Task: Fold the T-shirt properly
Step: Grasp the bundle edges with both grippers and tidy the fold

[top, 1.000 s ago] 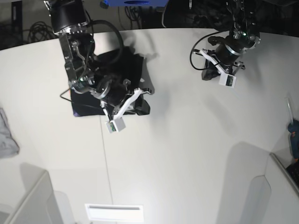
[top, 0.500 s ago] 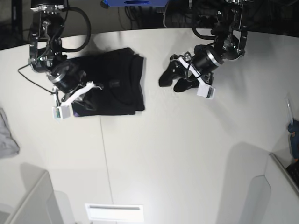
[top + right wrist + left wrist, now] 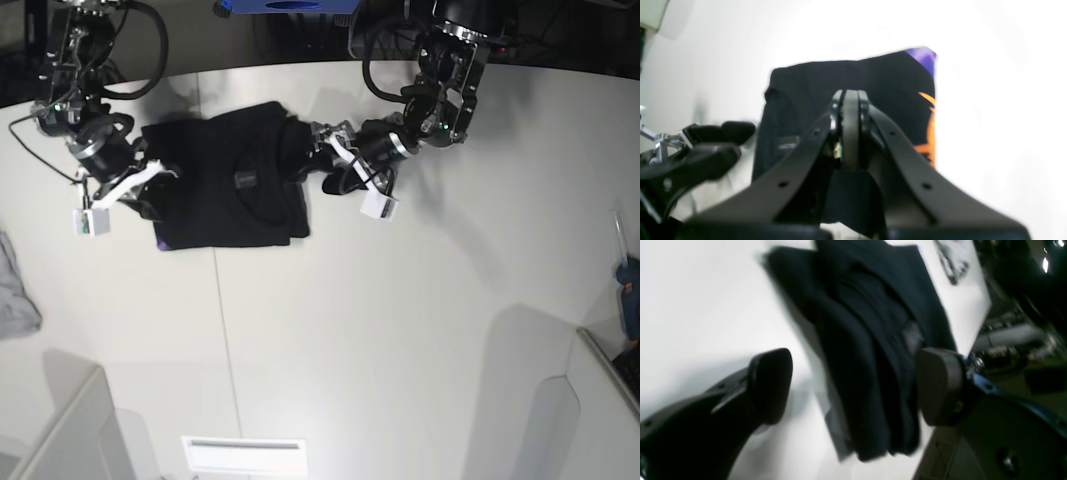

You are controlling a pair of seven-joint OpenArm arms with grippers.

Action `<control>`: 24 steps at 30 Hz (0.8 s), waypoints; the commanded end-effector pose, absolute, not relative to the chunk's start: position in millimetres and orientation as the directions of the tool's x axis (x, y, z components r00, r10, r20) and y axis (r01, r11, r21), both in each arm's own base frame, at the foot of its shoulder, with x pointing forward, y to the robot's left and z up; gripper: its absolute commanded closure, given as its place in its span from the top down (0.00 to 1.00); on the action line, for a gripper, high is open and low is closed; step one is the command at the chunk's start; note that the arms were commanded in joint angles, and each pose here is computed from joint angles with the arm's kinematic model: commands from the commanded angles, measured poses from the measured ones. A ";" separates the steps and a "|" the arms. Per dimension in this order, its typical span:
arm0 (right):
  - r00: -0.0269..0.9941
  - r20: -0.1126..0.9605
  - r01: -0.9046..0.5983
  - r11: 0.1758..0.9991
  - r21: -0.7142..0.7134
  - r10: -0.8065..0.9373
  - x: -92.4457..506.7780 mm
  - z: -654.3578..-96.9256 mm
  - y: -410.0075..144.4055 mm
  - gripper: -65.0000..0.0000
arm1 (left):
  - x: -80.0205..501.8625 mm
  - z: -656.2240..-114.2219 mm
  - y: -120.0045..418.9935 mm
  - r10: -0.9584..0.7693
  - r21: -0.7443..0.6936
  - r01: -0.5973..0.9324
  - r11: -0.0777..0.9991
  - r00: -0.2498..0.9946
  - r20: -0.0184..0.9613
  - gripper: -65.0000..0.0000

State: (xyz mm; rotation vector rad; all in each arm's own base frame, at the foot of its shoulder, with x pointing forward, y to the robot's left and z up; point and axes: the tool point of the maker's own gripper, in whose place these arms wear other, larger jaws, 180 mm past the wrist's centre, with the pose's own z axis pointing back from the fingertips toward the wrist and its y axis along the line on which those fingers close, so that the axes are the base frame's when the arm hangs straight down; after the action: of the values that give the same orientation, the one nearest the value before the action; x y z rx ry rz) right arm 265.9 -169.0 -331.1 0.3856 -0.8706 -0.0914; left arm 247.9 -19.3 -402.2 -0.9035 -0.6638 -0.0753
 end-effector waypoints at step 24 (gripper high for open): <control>0.592 0.768 -0.054 0.938 0.341 -0.245 270.3 -316.9 -190.4 0.00 | 264.7 -442.4 -44.4 0.184 -0.724 0.248 0.643 0.868 0.461 0.71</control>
State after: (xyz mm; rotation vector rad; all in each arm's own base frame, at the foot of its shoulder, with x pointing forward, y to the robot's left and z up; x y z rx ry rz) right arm 262.8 -187.4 -330.5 0.3489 -0.8805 -0.1275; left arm 274.2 -49.9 -427.8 -0.9308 -0.5913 -0.0374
